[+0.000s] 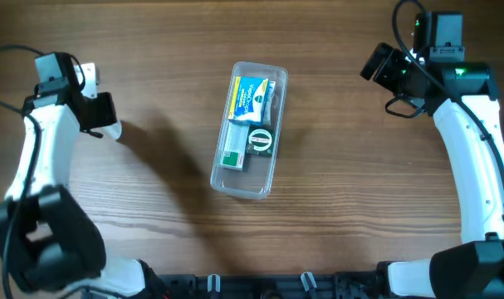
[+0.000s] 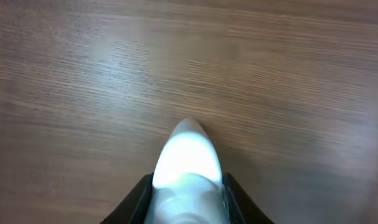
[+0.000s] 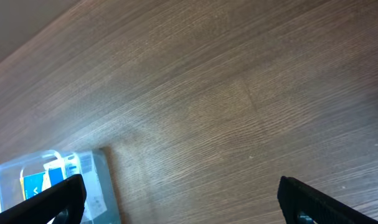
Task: Pack container
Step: 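Grasp the small glass bottle with the left gripper and lift it, then lower the glass bottle into the container and release it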
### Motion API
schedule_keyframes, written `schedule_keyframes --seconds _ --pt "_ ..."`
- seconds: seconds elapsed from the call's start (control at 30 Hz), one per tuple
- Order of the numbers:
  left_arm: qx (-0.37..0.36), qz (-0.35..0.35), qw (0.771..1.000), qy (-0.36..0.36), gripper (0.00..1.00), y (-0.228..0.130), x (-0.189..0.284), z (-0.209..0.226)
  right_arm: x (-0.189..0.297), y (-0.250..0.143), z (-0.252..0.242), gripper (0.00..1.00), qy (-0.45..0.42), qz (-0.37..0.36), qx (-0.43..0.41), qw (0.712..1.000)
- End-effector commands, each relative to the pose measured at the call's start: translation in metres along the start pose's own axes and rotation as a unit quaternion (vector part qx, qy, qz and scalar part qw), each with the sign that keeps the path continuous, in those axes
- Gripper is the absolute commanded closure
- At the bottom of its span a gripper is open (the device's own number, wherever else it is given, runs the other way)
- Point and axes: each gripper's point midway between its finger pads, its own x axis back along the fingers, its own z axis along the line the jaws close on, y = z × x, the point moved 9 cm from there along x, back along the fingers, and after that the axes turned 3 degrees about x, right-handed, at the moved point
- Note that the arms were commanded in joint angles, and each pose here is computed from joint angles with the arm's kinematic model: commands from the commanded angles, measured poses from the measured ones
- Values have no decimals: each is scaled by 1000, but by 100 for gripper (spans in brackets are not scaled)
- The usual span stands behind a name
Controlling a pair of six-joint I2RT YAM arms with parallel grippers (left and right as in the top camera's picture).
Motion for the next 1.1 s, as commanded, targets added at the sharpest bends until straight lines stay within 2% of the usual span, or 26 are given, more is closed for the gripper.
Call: schedule_keyframes --seconds 0.0,0.1,0.27,0.43,0.57,0.63,0.9,1.07 --pt "-31 -81 995 -39 72 6 68 -35 -4 -1 1 0 4 8 0 1000" --pt "-80 -118 987 -74 72 -5 110 -75 -4 -1 1 0 4 8 0 1000" --pt "-140 -171 961 -164 71 -44 178 -141 -4 -1 1 0 4 8 0 1000" --pt "-98 -130 965 -207 71 -83 198 -180 -4 -1 1 0 4 8 0 1000" --pt "-67 -55 971 -225 72 -108 189 -212 -4 -1 1 0 4 8 0 1000" --pt "-47 -21 977 -206 72 -116 174 -227 -4 -1 1 0 4 8 0 1000" --pt "-90 93 985 -118 73 -152 91 -285 -4 -1 1 0 4 8 0 1000" --pt "-118 107 984 -81 71 -168 61 -302 -4 -1 1 0 4 8 0 1000"
